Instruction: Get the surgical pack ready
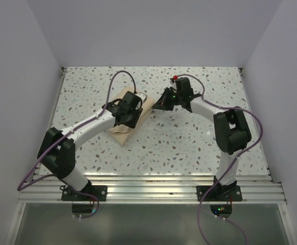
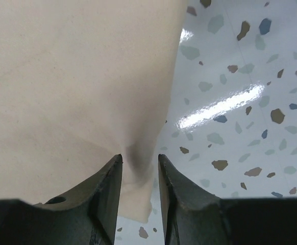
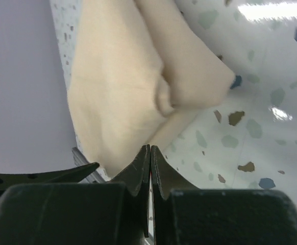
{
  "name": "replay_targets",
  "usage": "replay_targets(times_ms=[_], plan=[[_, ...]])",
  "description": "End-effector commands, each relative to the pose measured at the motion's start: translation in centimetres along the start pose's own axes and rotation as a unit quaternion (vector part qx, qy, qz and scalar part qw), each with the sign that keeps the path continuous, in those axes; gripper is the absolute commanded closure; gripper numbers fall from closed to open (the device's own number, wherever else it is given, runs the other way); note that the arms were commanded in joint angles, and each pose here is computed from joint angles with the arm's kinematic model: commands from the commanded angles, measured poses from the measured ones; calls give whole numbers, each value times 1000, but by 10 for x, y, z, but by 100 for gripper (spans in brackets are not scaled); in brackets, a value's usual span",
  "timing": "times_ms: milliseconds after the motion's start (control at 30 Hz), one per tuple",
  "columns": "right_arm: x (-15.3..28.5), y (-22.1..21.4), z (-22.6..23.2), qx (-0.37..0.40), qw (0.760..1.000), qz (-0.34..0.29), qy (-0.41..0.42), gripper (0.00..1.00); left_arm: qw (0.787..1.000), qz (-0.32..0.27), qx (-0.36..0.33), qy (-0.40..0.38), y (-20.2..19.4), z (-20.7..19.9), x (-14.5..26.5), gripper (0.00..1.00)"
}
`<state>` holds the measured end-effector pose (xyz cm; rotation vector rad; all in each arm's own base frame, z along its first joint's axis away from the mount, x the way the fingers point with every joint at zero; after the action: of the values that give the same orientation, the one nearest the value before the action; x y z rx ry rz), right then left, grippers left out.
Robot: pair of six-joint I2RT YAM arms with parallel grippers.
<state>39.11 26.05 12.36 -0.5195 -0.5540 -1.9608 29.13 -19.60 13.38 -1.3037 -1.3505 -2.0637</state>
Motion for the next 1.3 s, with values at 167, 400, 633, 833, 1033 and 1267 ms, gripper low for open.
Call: replay_targets(times_ms=[167,400,633,833,1033,1267], plan=[[3,27,95,67,984,-2,166,100,994,-93,26,-41,60,-4,41,63],[-44,3,90,40,976,62,203,100,988,-101,76,-90,73,8,21,69],[-53,-26,29,23,984,86,156,100,979,-108,105,-137,78,15,-5,70],[-63,-29,9,21,988,94,125,100,975,-82,116,-169,59,2,-34,71],[-55,-22,19,27,988,93,118,100,976,-73,118,-169,42,1,-36,72],[-37,-2,63,74,985,75,133,100,975,-42,135,-172,8,-5,-44,73]])
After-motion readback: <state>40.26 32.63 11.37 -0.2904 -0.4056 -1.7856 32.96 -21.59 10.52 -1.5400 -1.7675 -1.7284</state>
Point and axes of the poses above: each gripper's point midway between its finger pads, its own x axis back along the fingers, its own z axis along the line the jaws close on, y = z × x, the point moved 4 cm from there along x, back along the fingers, and after that the axes turned 7 degrees about -x, right-handed, at the moved point
